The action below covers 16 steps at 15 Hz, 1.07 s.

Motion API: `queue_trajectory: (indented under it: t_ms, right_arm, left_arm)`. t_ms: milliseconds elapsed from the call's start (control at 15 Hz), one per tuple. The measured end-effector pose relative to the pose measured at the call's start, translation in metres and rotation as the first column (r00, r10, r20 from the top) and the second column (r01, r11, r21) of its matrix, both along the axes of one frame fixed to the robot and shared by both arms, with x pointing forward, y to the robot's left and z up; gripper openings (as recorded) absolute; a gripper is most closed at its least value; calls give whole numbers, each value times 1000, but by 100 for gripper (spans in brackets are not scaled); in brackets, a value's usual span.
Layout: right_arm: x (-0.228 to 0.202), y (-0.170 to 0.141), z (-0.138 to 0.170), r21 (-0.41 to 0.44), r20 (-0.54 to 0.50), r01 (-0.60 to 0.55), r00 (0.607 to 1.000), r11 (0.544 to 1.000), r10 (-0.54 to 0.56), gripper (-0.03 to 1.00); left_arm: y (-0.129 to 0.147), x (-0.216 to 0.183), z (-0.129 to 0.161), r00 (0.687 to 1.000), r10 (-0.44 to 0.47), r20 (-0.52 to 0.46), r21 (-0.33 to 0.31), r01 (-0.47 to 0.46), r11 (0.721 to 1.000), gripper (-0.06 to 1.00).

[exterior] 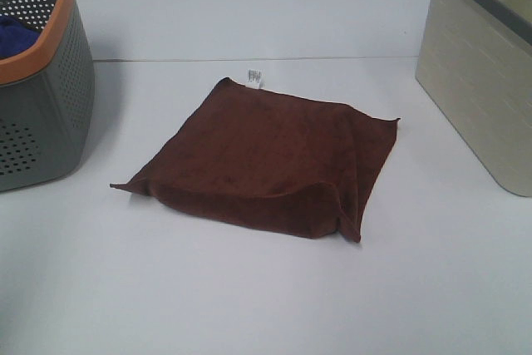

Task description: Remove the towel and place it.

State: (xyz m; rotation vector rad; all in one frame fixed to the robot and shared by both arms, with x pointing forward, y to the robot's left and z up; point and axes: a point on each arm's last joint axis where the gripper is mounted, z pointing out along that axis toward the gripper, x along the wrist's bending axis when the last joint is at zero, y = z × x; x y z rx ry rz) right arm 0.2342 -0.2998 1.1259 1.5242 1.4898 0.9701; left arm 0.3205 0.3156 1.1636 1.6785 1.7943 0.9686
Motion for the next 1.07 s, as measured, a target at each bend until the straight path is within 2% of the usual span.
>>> queue_trajectory:
  t_ms: [133, 200, 400, 667, 800, 867, 1067]
  right_arm:
    - [-13, 0, -14, -22, 40, -8, 999, 1000, 9, 74]
    - [-22, 0, -27, -60, 71, -21, 997, 998, 26, 74]
    - [-19, 0, -43, -81, 41, -32, 999, 996, 35, 74]
    - [-8, 4, -63, -68, -35, -80, 996, 994, 78, 74]
    - [-7, 6, -65, -50, -35, -96, 995, 994, 94, 74]
    - [-3, 8, -67, -27, -23, -115, 993, 993, 115, 74]
    - [-2, 9, -72, -33, -39, -122, 992, 992, 120, 72]
  left_arm:
    - [1, -26, -18, 999, -28, 41, 33, 27, 999, 93]
    - [3, -46, -40, 997, -68, 42, 86, 64, 994, 93]
    - [4, -70, -68, 994, -81, 79, 105, 72, 992, 93]
    - [-2, -103, -87, 965, -121, 231, 38, 115, 993, 93]
    - [-7, -100, -94, 963, -152, 223, 3, 155, 988, 93]
    - [-12, -90, -108, 957, -192, 217, -21, 201, 979, 93]
    - [-13, -88, -109, 953, -206, 222, -17, 215, 977, 93]
